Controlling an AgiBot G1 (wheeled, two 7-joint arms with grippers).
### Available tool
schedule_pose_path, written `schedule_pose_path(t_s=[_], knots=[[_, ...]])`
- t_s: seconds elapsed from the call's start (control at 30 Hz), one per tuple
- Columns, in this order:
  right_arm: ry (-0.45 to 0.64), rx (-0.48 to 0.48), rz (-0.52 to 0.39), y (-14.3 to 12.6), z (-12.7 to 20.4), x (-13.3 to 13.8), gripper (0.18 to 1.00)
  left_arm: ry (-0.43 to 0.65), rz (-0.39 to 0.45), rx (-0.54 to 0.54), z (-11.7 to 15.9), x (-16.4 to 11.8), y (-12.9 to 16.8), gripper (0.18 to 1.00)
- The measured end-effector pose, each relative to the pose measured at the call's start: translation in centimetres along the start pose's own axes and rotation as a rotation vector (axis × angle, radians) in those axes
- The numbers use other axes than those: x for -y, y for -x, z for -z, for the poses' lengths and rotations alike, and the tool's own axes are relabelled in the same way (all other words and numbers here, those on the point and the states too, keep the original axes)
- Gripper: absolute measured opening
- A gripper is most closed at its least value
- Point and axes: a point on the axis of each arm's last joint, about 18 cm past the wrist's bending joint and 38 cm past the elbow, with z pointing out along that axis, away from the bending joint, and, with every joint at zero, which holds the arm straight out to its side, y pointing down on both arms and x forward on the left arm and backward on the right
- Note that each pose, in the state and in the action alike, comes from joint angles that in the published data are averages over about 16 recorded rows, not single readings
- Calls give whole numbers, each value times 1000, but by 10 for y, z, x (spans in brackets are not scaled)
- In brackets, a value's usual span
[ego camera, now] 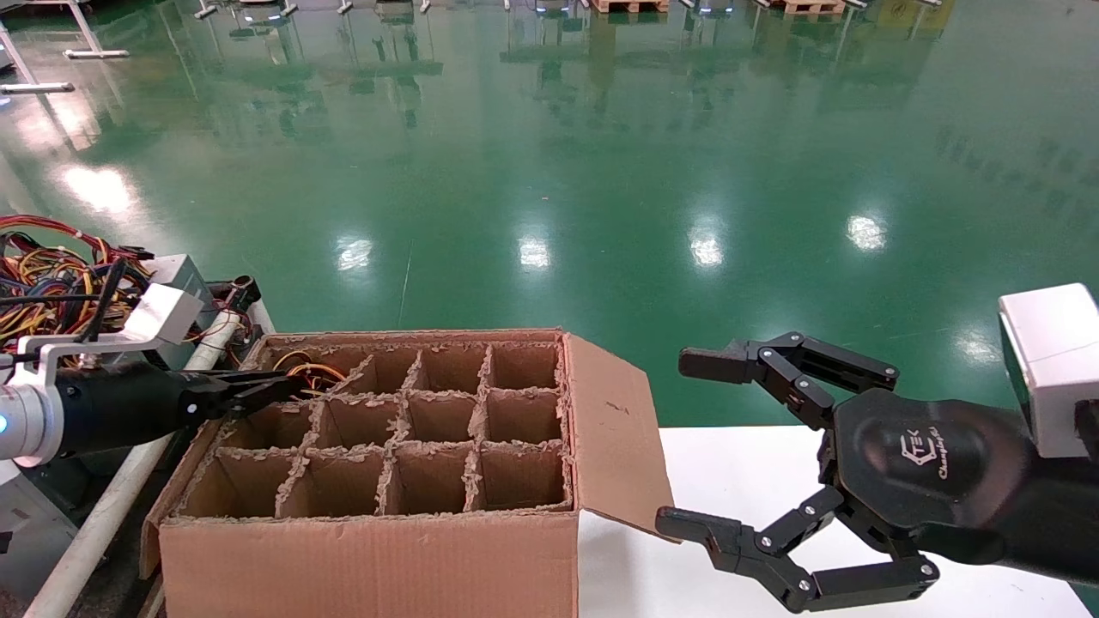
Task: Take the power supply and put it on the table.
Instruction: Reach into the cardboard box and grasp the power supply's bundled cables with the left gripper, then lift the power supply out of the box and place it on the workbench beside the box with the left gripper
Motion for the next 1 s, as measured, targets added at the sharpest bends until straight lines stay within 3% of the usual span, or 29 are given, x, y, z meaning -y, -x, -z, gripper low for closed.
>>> schedule_pose_path(t_s=[0.27,0.5,0.8,1.0], knots=[[0,0,0,0,0,0,987,-30,63,-7,1,-2,3,261],[0,0,0,0,0,0,999,-66,168,-18,3,-4,7,215],[0,0,0,0,0,0,1000,-144,335,-35,9,-4,15,197],[0,0,0,0,0,0,1000,-198,501,-58,13,-7,19,195]])
